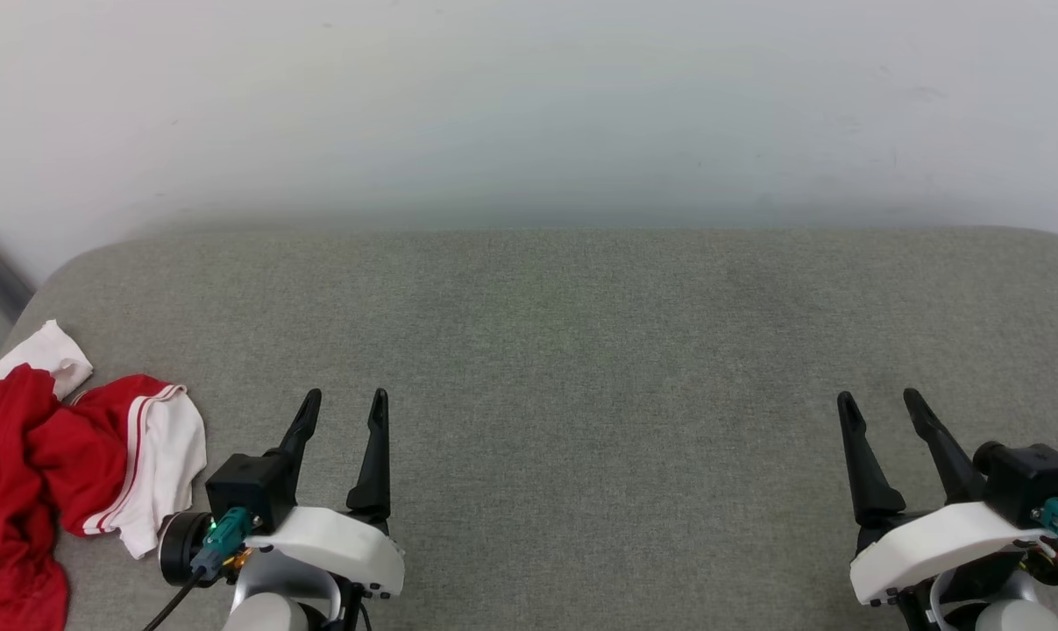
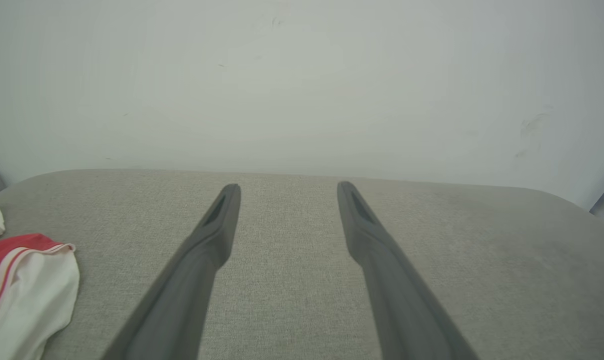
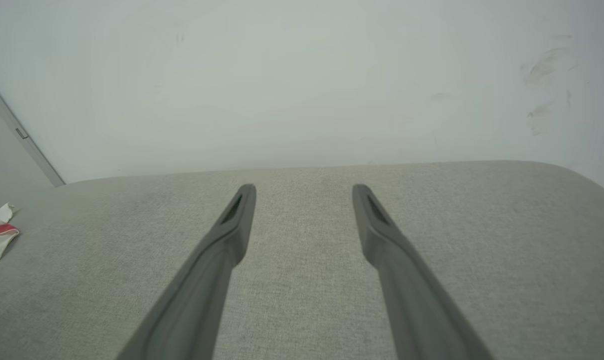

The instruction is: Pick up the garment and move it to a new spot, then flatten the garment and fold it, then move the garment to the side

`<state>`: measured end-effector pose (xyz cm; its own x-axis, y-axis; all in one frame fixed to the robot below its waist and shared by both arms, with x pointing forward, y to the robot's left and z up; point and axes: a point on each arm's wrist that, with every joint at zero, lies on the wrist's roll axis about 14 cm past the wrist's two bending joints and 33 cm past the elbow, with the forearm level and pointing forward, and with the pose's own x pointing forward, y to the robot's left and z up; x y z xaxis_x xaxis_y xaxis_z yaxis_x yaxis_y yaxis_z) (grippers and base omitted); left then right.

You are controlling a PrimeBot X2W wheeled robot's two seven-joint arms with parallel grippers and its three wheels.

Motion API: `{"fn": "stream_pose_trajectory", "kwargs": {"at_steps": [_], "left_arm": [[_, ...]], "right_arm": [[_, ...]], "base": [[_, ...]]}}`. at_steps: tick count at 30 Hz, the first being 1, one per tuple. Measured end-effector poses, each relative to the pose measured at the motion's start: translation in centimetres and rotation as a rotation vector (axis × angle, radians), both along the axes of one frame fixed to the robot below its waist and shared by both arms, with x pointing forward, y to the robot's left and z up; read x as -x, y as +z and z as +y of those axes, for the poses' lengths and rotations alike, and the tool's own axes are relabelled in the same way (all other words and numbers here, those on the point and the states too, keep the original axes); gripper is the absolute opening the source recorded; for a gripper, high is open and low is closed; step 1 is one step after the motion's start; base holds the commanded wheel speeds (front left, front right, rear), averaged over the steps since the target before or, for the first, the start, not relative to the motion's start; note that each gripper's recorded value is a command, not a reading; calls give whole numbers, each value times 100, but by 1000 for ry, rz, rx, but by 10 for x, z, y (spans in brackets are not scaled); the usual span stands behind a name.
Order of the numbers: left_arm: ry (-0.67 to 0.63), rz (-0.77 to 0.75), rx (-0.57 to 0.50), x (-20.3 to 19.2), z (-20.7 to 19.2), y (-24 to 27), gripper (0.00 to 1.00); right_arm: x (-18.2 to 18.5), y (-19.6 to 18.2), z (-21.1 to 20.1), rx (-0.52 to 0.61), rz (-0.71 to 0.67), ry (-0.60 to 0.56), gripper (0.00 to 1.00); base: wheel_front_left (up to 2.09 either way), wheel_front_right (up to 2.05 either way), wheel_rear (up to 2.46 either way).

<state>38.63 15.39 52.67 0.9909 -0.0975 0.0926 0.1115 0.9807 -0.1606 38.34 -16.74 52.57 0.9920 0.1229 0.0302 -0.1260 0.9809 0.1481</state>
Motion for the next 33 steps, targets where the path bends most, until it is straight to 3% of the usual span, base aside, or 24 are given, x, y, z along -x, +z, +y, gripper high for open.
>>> {"fn": "stream_pose_trajectory", "kwargs": {"at_steps": [33], "left_arm": [[-2,-21,-122,0,-4,-10,100]], "right_arm": [[4,6,-2,179,-64,-26,100]], "base": [[0,0,0]]}}
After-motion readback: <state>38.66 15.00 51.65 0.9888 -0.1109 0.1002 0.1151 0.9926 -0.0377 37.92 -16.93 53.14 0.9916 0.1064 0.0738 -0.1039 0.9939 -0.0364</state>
